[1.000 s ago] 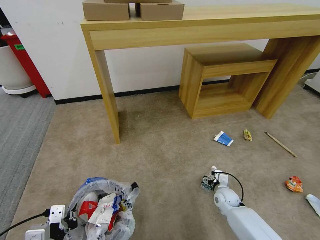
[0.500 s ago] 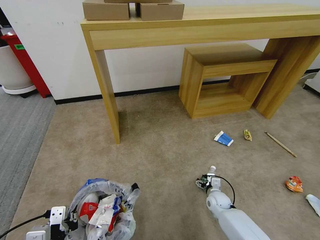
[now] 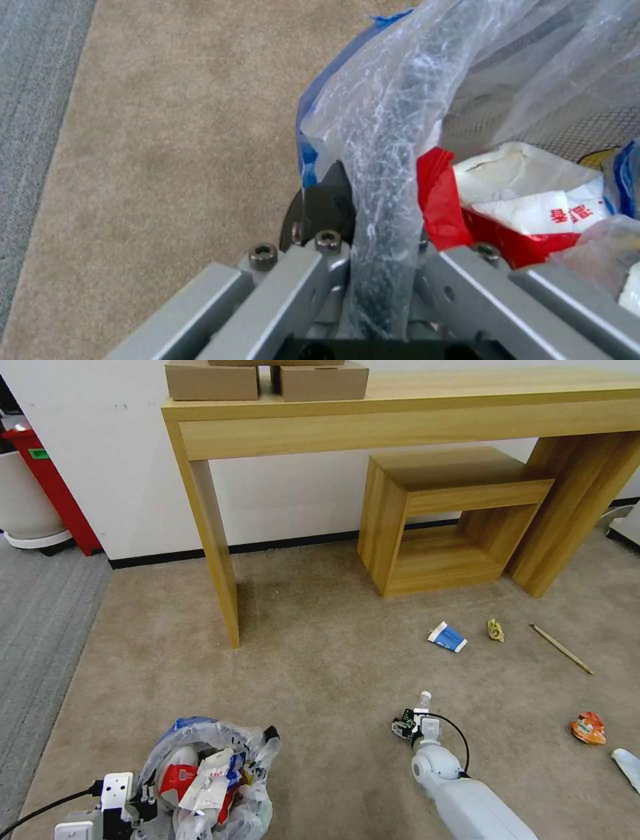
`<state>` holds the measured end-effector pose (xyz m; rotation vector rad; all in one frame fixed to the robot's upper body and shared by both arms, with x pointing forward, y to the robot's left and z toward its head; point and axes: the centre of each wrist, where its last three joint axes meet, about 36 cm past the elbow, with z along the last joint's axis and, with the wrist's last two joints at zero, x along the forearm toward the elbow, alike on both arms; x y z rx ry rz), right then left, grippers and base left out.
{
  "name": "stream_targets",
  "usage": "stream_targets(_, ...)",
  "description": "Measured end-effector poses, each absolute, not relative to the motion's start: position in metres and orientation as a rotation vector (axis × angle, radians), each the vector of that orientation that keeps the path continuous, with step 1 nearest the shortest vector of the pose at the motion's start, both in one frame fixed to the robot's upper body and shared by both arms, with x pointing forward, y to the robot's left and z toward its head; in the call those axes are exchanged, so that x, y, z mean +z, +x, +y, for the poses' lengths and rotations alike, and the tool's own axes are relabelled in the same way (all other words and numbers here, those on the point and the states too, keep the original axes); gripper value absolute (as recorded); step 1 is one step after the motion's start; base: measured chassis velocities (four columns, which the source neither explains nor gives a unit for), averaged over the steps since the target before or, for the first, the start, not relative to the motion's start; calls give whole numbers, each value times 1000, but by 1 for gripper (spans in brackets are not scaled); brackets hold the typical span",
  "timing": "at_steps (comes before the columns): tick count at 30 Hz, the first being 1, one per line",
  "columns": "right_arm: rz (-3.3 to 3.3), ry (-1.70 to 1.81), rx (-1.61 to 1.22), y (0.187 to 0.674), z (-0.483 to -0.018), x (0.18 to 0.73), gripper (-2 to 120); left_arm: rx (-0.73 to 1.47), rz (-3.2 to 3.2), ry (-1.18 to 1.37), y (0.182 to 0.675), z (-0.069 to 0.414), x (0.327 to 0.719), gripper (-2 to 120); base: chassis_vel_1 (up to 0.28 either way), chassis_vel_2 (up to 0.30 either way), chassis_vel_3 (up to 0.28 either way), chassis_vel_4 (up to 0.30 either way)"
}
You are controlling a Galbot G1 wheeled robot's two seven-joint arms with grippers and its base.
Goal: Pick up the trash bin and place the garbage on the floor into it.
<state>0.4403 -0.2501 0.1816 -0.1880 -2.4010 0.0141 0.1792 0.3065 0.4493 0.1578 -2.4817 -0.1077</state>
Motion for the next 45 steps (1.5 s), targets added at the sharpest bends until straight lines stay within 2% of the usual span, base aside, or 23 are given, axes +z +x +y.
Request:
stream_targets(2,-2417,-185,8,441,-250,183,77,-114,-2483,158,179,307,450,0,0,0,0,0)
stream_targets(3,-2417,-185,8,441,-250,183,77,-114,-2483,158,179,307,450,0,0,0,0,0)
stream_targets(6,-2450,-173,8,445,-253,192,61,-124,-2493,162,177,307,453,0,0,0,0,0)
stream_targets(10,-2468,-168,7,447,-254,199,52,-128,-2494,162,174,306,454,0,0,0,0,0)
stream_targets(11,-2479,-174,7,449,-254,203,44,-136,-2497,163,172,305,453,0,0,0,0,0)
stream_targets(14,-2489,-176,8,450,-255,206,40,-139,-2498,166,171,305,453,0,0,0,0,0)
stream_targets(16,-2502,-175,11,451,-257,210,32,-140,-2500,164,170,304,454,0,0,0,0,0)
stream_targets(18,-2507,-174,12,451,-258,212,30,-139,-2501,163,170,304,454,0,0,0,0,0)
stream_targets(20,-2539,-160,18,450,-263,222,22,-137,-2503,153,172,305,458,0,0,0,0,0)
stream_targets(22,-2548,-156,16,451,-264,226,21,-135,-2503,152,173,305,459,0,0,0,0,0)
stream_targets(24,-2654,-73,-38,455,-277,268,13,-144,-2515,140,180,311,474,0,0,0,0,0)
stream_targets(27,-2731,-1,-58,457,-283,287,13,-153,-2514,138,181,314,480,0,0,0,0,0)
stream_targets(30,-2994,371,-159,467,-286,331,13,-157,-2517,139,185,319,494,0,0,0,0,0)
stream_targets(31,-2994,371,-159,467,-286,331,13,-157,-2517,139,185,319,494,0,0,0,0,0)
stream_targets(33,-3101,820,-264,475,-280,361,13,-155,-2517,143,185,321,499,0,0,0,0,0)
stream_targets(34,-3101,820,-264,475,-280,361,13,-155,-2517,143,185,321,499,0,0,0,0,0)
stream_targets(37,-3012,1558,-375,485,-263,419,12,-156,-2512,144,184,323,501,0,0,0,0,0)
stream_targets(38,-3012,1558,-375,485,-263,419,12,-156,-2512,144,184,323,501,0,0,0,0,0)
stream_targets(40,-2825,1969,-326,489,-237,464,12,-158,-2517,144,186,324,503,0,0,0,0,0)
stream_targets(42,-2765,2053,-310,489,-226,473,12,-156,-2519,144,186,324,503,0,0,0,0,0)
stream_targets(45,-2527,2235,-315,482,-184,484,12,-149,-2522,152,188,325,503,0,0,0,0,0)
